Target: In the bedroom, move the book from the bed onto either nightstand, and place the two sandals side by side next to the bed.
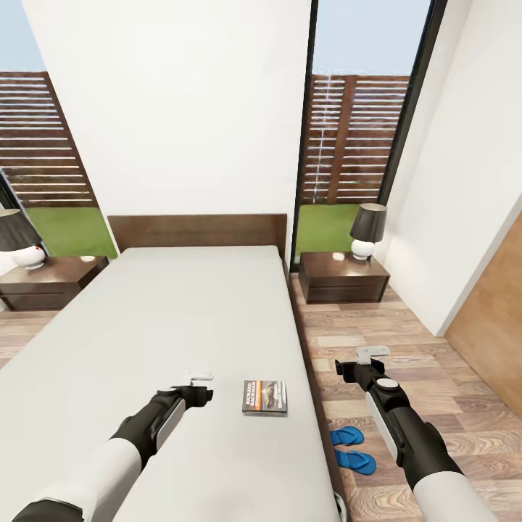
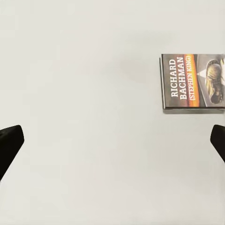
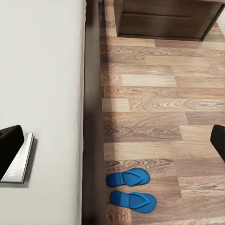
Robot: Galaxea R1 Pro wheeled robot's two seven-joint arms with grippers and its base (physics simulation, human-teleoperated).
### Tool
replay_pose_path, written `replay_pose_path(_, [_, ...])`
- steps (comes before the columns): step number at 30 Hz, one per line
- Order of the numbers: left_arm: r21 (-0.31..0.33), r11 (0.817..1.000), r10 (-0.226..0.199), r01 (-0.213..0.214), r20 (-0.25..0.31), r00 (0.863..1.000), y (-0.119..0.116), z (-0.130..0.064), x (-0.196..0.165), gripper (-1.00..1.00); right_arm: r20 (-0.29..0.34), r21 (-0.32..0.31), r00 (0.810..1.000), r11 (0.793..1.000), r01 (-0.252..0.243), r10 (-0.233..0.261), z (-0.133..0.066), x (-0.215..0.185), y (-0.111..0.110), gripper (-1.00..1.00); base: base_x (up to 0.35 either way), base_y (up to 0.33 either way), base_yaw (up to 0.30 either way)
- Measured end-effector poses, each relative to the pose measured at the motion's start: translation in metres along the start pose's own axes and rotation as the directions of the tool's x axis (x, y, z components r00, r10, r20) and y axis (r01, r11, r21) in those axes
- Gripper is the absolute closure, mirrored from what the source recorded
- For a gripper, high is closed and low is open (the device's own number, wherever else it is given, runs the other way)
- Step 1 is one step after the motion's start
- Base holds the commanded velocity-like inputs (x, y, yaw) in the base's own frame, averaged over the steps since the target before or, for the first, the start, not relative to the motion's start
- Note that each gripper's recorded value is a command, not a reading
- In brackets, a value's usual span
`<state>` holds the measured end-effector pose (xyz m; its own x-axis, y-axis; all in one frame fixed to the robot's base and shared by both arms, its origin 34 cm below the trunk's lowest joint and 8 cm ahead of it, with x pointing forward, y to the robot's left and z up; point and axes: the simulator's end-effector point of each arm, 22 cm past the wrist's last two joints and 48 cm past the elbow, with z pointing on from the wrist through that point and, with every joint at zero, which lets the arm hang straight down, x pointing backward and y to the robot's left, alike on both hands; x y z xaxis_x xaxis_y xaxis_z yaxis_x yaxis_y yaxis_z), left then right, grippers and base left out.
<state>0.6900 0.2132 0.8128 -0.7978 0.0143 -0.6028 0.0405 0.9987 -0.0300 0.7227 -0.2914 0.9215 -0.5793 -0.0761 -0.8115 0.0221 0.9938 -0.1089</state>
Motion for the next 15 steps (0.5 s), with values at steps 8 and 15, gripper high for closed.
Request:
replay_pose_path(8, [0.0,1.0,0.0,0.0,0.0,1.0,0.0,0.0,0.0,-1.0,0.0,0.0,1.0,1.0,0.0,0.0,0.0,-0.0003,0.0002,-1.0,0.0,0.0,0.0])
replay_pose_path(15, [0.0,1.0,-0.001,0.001,0.012,1.0,0.0,0.0,-0.0027,-1.0,0.0,0.0,1.0,1.0,0.0,0.0,0.0,0.0,0.0,-1.0,0.0,0.0,0.0])
